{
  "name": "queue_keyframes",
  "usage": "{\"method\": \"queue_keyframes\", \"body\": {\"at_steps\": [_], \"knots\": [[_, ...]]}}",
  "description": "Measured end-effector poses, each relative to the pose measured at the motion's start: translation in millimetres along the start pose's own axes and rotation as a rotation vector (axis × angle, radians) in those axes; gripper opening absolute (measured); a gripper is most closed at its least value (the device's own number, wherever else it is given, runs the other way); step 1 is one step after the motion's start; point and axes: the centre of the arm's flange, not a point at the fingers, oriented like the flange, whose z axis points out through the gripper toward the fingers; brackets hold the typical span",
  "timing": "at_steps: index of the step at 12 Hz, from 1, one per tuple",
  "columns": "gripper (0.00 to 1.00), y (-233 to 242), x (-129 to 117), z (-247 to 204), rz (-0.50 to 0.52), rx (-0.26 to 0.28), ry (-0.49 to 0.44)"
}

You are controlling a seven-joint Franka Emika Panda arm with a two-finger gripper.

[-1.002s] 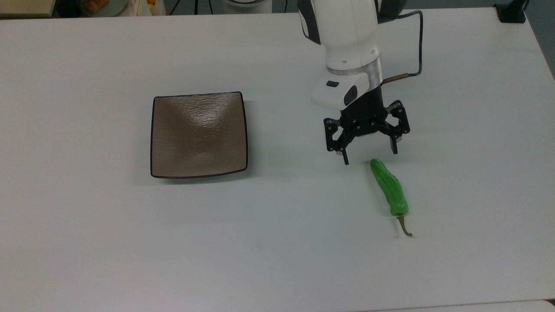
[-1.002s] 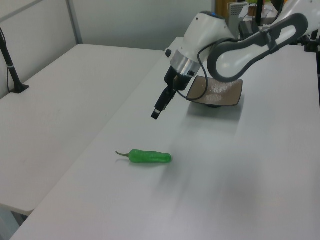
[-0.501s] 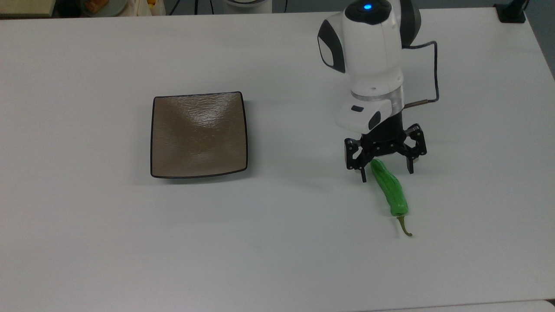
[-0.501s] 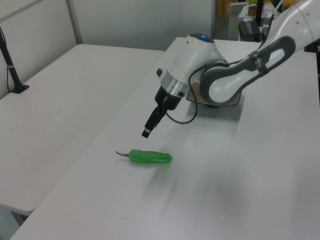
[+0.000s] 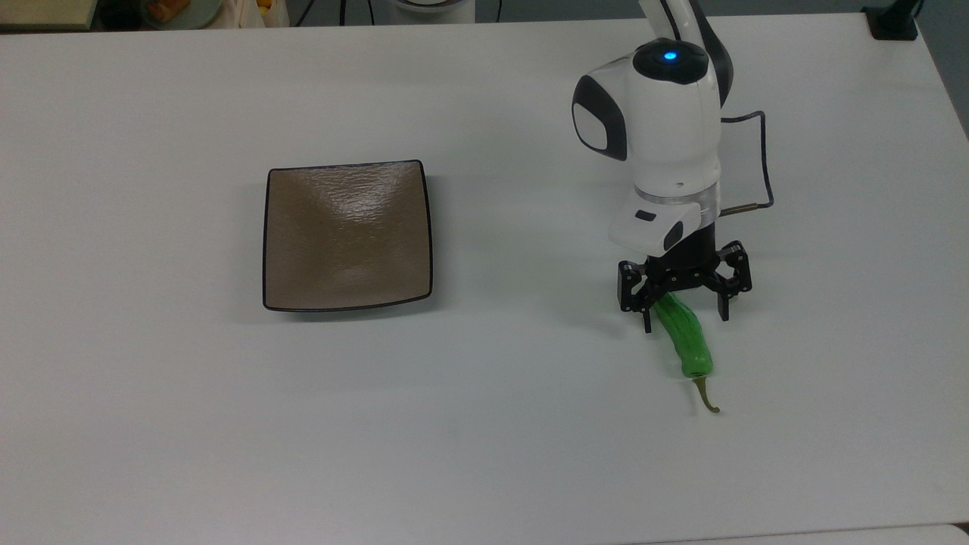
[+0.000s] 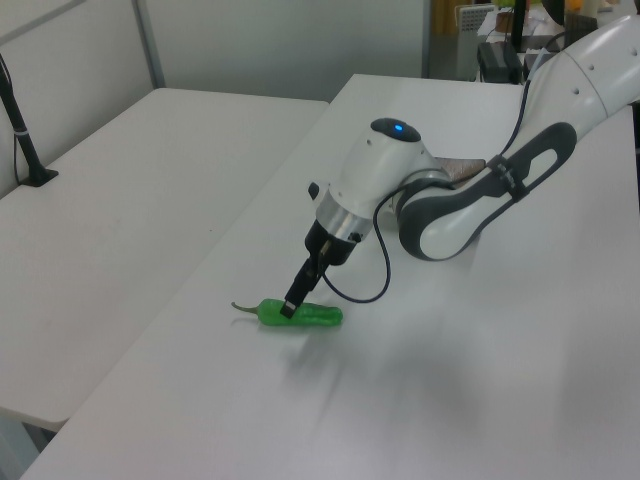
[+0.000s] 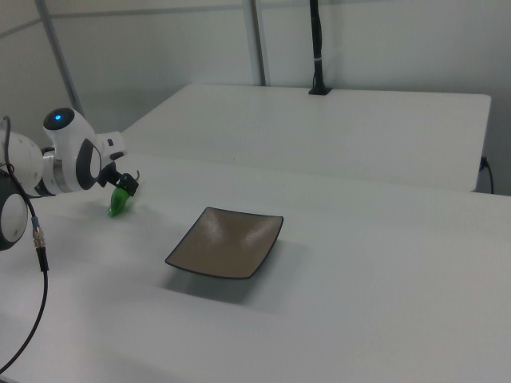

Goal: Chili peppers are placed on a ceramic plate
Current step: 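Lower the gripper and close it around the green chili pepper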

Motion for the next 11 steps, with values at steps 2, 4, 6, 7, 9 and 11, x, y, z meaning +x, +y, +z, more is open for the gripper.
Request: {"method": "queue_keyframes", "body": {"at_steps": [2, 4, 6, 7, 9, 11], "knots": [[1.0, -2.5, -9.2, 12.2, -0.003, -0.004, -0.018], [0.78, -2.1, -10.7, 15.4, 0.013, -0.009, -0.019], [0.43, -2.8, -8.9, 14.1, 0.026, -0.01, -0.013], [0.39, -3.2, -7.7, 13.3, 0.02, -0.012, -0.009], [0.39, -1.7, -4.0, 10.5, -0.002, -0.023, 0.005], [0.39, 5.4, 13.0, -8.0, -0.014, -0.043, 0.033]]}}
